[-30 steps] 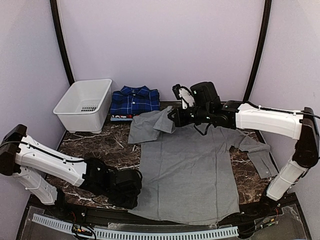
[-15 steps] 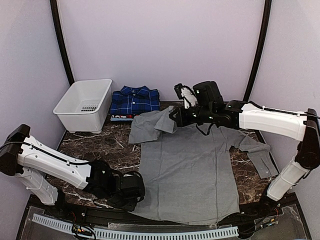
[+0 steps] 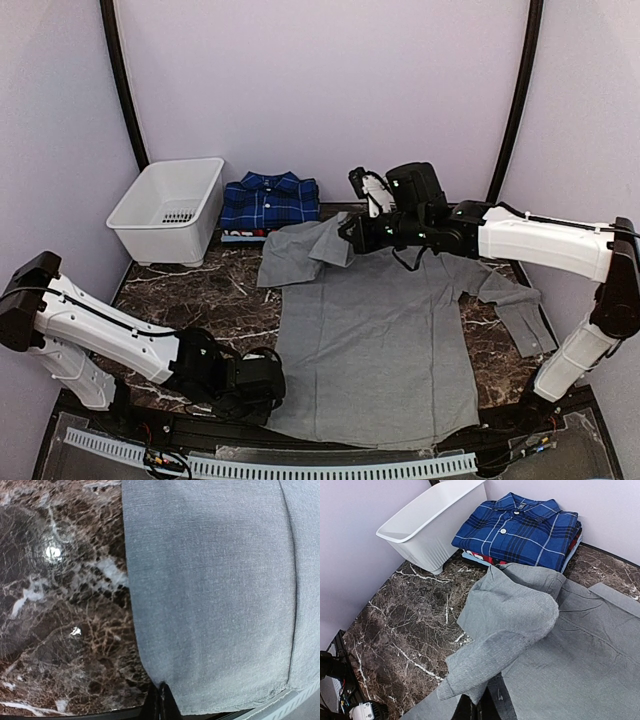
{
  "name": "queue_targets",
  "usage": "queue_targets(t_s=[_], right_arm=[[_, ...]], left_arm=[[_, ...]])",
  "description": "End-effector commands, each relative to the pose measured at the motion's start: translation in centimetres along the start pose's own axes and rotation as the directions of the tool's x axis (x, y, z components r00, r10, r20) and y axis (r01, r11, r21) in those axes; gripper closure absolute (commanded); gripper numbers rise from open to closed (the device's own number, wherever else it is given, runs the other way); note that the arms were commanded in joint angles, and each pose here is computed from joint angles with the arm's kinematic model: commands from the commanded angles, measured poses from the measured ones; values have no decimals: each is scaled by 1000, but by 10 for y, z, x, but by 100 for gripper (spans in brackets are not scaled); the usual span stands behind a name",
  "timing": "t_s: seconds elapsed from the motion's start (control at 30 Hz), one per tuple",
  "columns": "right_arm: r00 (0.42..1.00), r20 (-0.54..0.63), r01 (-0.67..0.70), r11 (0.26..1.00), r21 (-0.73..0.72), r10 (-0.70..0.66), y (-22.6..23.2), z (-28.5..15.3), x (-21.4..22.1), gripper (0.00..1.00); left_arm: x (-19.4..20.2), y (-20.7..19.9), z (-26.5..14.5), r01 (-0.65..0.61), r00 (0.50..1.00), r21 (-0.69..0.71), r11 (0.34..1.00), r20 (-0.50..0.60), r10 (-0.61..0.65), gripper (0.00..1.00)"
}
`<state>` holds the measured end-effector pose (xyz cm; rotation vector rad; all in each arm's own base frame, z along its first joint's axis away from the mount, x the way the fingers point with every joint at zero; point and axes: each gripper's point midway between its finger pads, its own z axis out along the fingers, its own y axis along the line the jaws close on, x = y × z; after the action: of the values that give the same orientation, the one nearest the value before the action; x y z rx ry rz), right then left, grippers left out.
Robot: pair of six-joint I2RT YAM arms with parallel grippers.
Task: Fold and stack the long sleeve shirts
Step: Pick up the shirt from the center of the board.
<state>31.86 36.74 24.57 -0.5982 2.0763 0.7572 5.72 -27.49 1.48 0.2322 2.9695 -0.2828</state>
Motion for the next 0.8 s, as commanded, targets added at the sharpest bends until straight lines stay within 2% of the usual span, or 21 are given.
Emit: queue_targets(t_s=[0.0, 0.13, 0.37, 0.5, 0.77], right_arm=[[998, 60, 7, 1000, -5, -6, 5, -11, -23, 100], [996, 85, 18, 999, 31, -21, 0, -14, -38, 100], [981, 194, -20, 996, 91, 2, -28, -39, -91, 100], [974, 226, -30, 993, 112, 4, -41, -52, -107, 100], [964, 264, -38, 988, 148, -2, -60, -78, -120, 100]], left_arm=[[12, 34, 3, 10, 1000, -92, 996, -28, -13, 100], [8, 45, -8, 26, 1000, -107, 994, 2, -26, 100], [3, 59, -29, 24, 999, -105, 994, 34, -21, 100], [-2, 42, -39, -45, 998, -63, 997, 33, 47, 100], [-13, -17, -59, -242, 970, 32, 970, 21, 242, 100]])
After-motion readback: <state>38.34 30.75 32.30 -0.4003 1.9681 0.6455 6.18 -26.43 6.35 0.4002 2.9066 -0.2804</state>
